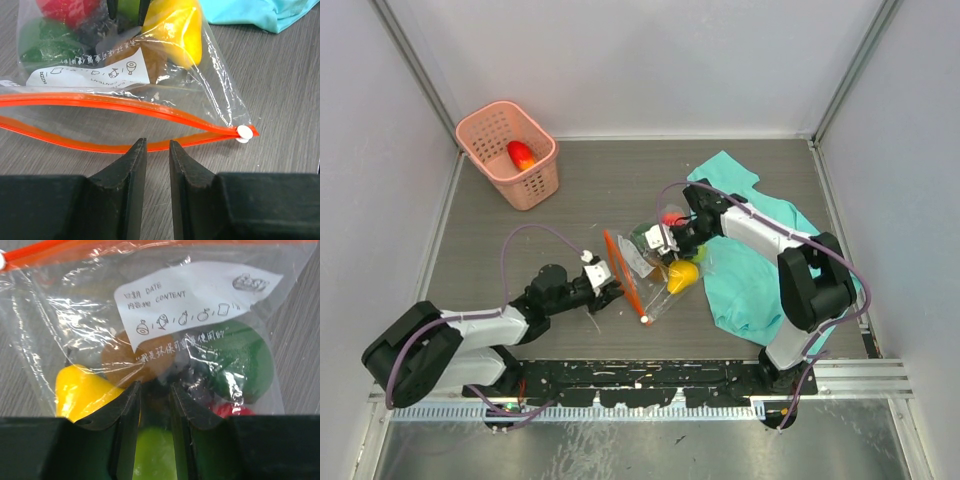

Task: Open the zip-top bag and remove the fake food
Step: Pick up the fake fruit from the zipper food storage bag.

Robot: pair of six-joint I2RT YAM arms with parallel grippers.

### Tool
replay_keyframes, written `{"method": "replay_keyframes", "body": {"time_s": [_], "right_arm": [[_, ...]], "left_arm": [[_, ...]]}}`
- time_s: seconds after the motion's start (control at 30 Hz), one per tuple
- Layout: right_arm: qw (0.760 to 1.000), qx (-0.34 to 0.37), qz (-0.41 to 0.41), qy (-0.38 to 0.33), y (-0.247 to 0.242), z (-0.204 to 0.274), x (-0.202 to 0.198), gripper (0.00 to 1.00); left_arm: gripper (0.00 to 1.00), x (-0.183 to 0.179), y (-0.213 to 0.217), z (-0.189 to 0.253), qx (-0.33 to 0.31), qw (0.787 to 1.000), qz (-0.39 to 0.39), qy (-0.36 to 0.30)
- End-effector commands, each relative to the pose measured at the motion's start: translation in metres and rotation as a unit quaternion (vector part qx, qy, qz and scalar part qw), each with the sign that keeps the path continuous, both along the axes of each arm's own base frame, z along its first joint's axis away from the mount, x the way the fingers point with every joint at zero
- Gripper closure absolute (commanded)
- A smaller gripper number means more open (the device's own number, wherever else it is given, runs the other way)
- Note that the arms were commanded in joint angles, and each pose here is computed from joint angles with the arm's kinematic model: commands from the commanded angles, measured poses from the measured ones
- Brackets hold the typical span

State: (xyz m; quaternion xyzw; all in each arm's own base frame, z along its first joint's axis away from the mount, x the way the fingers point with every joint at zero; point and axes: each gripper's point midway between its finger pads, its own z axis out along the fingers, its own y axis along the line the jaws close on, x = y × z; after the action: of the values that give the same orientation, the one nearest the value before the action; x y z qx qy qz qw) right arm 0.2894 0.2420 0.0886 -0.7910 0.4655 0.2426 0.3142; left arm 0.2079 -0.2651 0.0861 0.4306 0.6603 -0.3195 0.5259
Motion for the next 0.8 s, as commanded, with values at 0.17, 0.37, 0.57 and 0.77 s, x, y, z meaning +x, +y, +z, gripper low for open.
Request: {"method": "replay_keyframes", "body": {"time_s": [0.17,0.37,0.57,0.77], "right_arm": [[0.999,0.0,-0.046,-0.013,0.006,-0.006,0.015,0.65],[0.999,-0.015,-0.029,0.011,0.01,-0.019,0.005,0.68],[0.999,-0.026,-0.013,0.044,0.01,-0.027,-0.006,0.75],[0.998,-0.019,0.001,0.066,0.015,-0.028,-0.016,0.76]], "left_arm": [[0.69,0.024,-0.019,0.022,-0.018,0.997,-0.007,-0.07],[0.58,0.03,-0.025,0.016,-0.026,0.998,-0.002,-0.053],[0.45,0.033,-0.034,0.013,-0.048,0.998,-0.004,-0.039],[0.29,0.041,-0.033,0.006,-0.06,0.998,0.032,0.003]]}}
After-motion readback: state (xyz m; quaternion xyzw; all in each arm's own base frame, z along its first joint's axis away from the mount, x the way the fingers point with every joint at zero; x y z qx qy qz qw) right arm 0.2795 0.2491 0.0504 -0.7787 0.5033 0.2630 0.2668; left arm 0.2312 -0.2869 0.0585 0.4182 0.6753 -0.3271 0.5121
